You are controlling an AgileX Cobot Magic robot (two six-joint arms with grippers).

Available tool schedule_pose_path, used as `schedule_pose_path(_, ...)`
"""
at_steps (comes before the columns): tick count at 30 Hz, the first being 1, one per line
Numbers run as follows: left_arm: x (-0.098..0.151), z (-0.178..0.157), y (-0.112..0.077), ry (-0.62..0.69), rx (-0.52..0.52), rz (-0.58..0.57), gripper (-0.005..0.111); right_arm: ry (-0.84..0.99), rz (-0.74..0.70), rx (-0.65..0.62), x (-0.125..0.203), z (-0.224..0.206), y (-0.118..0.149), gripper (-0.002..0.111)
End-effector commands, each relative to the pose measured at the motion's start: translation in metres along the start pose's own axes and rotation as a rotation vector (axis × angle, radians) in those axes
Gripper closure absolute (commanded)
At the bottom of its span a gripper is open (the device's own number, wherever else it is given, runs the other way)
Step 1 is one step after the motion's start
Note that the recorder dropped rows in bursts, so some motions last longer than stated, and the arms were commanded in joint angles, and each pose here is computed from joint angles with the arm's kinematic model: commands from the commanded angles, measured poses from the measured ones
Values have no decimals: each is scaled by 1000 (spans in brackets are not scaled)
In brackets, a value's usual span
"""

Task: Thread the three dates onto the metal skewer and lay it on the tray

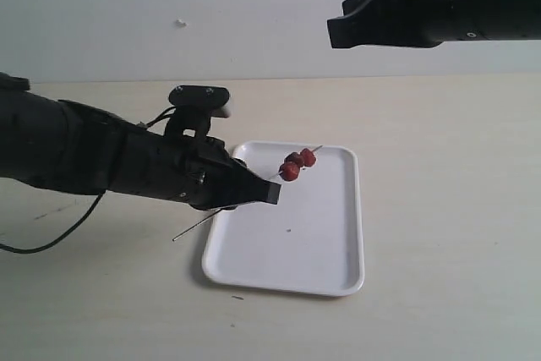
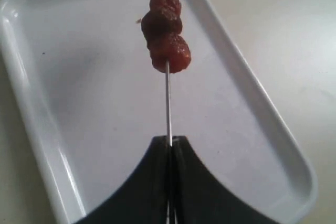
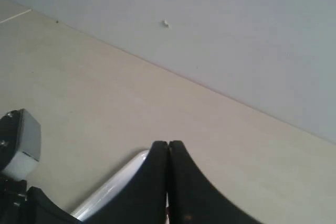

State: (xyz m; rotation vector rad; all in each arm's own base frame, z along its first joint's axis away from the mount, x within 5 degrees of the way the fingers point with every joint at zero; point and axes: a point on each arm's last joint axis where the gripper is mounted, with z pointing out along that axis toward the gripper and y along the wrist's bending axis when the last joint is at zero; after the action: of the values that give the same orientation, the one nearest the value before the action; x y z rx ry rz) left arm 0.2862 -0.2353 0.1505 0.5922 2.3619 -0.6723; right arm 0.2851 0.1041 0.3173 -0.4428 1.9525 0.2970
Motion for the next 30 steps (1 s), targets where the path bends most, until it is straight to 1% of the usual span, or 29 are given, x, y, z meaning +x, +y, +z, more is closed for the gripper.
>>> schedule_pose_path(1, 3, 14, 2, 24, -2, -23, 107, 2, -19, 1, 1, -2, -1, 108)
schedule_pose_path(11, 15, 27, 6, 68, -3, -1, 105, 3, -19, 0, 1, -2, -1, 108)
schedule_pose_path(13, 16, 28, 6, 74, 6, 5, 98, 3, -19, 0, 1, -2, -1, 108)
schedule_pose_path(16, 16, 27, 5, 72, 18, 18, 80, 3, -19, 0, 1, -2, -1, 108)
schedule_pose_path(18, 14, 26, 4, 68, 19, 20, 70, 3, -19, 0, 1, -2, -1, 108)
schedule_pose_path(20, 13, 25, 4, 63, 20, 21, 64, 3, -19, 0, 1, -2, -1, 108)
schedule_pose_path(26, 4, 15, 1, 26, 11, 31, 51, 3, -19, 0, 1, -2, -1, 108)
schedule_pose_path(30, -9, -1, 4, -32, -80, 44, 50, 6, -50, 3, 1, -2, -1, 108)
